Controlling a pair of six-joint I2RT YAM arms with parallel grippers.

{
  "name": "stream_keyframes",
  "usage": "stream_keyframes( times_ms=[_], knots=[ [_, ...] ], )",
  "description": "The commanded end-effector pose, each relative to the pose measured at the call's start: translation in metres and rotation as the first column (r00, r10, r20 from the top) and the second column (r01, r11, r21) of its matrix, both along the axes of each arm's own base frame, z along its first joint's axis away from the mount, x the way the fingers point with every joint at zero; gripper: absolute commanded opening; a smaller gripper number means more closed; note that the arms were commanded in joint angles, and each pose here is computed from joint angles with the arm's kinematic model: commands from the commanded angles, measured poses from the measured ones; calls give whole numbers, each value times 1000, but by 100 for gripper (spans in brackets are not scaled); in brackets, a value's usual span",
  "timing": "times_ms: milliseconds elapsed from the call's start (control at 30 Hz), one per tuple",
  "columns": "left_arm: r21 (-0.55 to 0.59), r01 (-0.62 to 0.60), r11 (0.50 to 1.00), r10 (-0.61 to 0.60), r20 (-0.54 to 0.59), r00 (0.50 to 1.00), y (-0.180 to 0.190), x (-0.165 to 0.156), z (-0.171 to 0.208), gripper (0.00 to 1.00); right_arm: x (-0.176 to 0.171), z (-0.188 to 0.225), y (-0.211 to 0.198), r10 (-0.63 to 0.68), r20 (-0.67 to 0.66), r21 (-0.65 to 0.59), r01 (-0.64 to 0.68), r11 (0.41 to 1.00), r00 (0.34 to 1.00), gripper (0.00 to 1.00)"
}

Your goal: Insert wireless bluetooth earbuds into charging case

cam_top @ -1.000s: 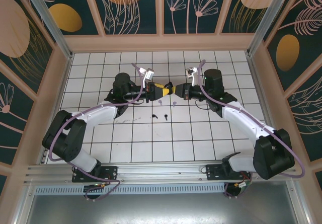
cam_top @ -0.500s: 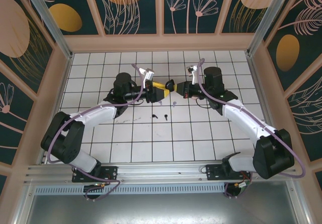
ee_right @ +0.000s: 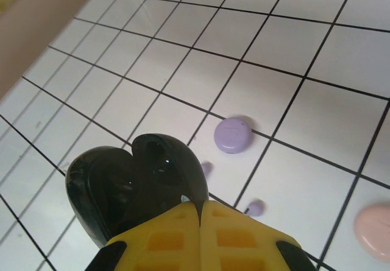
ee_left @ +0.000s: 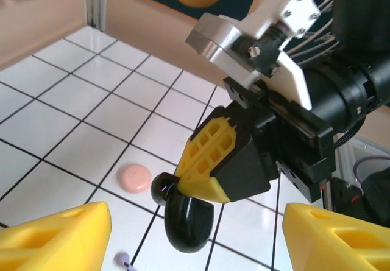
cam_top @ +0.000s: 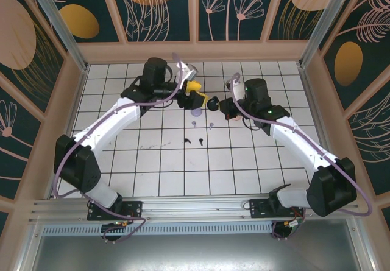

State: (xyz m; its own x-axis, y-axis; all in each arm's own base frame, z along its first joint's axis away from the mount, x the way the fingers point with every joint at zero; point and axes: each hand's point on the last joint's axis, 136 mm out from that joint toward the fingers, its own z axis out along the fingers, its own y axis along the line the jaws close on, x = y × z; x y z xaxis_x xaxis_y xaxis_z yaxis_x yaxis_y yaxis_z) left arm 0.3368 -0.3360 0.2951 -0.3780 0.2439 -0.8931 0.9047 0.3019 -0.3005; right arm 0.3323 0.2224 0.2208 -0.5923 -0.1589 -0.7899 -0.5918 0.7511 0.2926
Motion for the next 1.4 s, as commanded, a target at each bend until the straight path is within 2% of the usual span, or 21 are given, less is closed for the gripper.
stream_keyframes(
  times_ms=[0,233,600,933,1367],
  knots=[
    [142,84,986,-72,-89,993,6,-12,-34,73,2,10,-3,32,89,-73,-25,997,996,0],
    [202,161,966,-128,-166,978,2,-11,-52,67,-2,1,1,78,71,-114,-70,991,994,0],
    [165,238,957,-196,-235,952,-7,-15,-63,63,-6,13,22,142,78,-63,-137,989,987,0],
    [144,261,955,-218,-257,942,-10,-18,-67,60,-8,10,37,173,67,-68,-169,983,983,0],
    [147,274,951,-229,-265,937,-8,-22,-72,50,-5,7,40,165,65,-80,-160,984,984,0]
  ],
)
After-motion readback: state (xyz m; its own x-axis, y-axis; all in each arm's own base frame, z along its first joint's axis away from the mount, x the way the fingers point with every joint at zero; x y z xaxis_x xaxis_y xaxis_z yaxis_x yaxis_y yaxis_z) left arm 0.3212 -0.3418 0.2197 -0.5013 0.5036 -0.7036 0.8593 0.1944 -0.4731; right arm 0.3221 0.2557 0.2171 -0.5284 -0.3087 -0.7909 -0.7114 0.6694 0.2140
